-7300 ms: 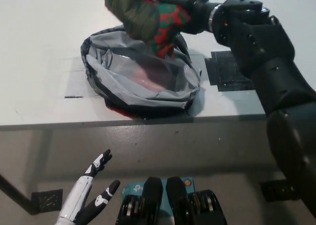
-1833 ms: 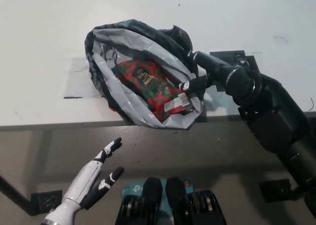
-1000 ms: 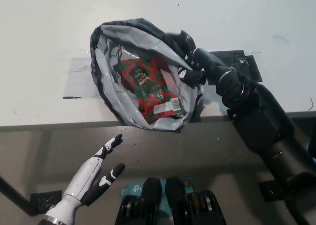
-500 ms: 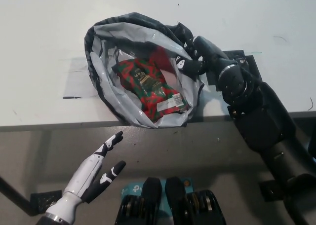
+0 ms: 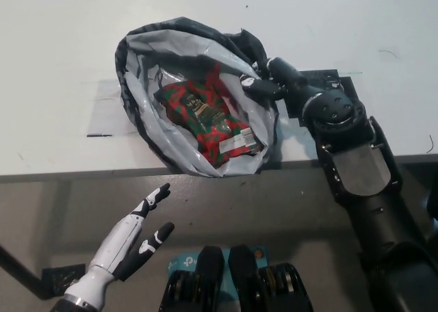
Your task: The robot uses its right hand to pick up a bag of coffee beans and puts it in the black plastic bag, then the robot grabs the top of the bag and lifts it.
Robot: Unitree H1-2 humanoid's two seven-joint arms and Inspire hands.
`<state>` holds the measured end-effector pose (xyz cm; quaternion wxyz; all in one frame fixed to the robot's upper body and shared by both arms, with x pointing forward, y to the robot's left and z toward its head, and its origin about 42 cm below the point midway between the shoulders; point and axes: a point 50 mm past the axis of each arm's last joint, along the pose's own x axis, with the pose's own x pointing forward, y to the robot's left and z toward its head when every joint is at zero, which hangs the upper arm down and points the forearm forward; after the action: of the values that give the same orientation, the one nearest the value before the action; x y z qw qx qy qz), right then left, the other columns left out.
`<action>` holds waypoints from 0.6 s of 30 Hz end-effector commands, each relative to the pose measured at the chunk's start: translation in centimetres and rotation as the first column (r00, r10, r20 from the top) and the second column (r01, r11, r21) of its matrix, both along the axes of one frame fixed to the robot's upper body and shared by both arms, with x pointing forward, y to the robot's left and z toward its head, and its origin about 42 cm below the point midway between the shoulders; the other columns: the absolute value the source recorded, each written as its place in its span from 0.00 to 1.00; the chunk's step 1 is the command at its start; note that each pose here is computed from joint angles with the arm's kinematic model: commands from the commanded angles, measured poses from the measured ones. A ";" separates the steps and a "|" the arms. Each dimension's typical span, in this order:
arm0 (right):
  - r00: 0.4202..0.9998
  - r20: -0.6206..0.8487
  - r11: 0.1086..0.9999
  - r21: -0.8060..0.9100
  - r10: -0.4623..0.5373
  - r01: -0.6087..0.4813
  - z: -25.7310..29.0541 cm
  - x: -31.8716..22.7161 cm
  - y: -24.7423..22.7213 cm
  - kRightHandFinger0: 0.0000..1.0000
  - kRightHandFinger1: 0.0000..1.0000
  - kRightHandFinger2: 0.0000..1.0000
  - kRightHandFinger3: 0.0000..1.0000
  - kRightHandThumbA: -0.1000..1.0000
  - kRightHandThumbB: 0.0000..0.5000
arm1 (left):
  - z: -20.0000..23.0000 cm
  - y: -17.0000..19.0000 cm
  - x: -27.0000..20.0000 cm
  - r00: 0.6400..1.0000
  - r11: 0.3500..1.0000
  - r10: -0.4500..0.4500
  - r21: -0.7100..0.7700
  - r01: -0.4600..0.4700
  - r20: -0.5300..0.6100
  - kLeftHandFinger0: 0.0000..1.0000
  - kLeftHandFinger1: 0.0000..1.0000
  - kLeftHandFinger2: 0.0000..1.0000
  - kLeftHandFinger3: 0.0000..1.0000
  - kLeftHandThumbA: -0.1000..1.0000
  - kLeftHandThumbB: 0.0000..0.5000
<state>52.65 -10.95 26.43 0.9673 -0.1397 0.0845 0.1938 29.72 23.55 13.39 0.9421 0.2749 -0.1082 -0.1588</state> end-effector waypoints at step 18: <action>0.949 0.147 0.518 0.809 0.280 -0.279 22.9 -2.7 12.0 0.00 0.23 0.65 1.00 0.00 0.07 | 1.6 0.0 0.9 0.997 1.000 -0.020 0.020 0.019 0.068 1.00 1.00 1.00 1.00 1.00 0.32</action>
<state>52.20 -8.84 25.70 0.9675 0.0310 0.1110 0.2250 29.72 23.57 13.21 0.9425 0.2745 -0.1050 -0.1589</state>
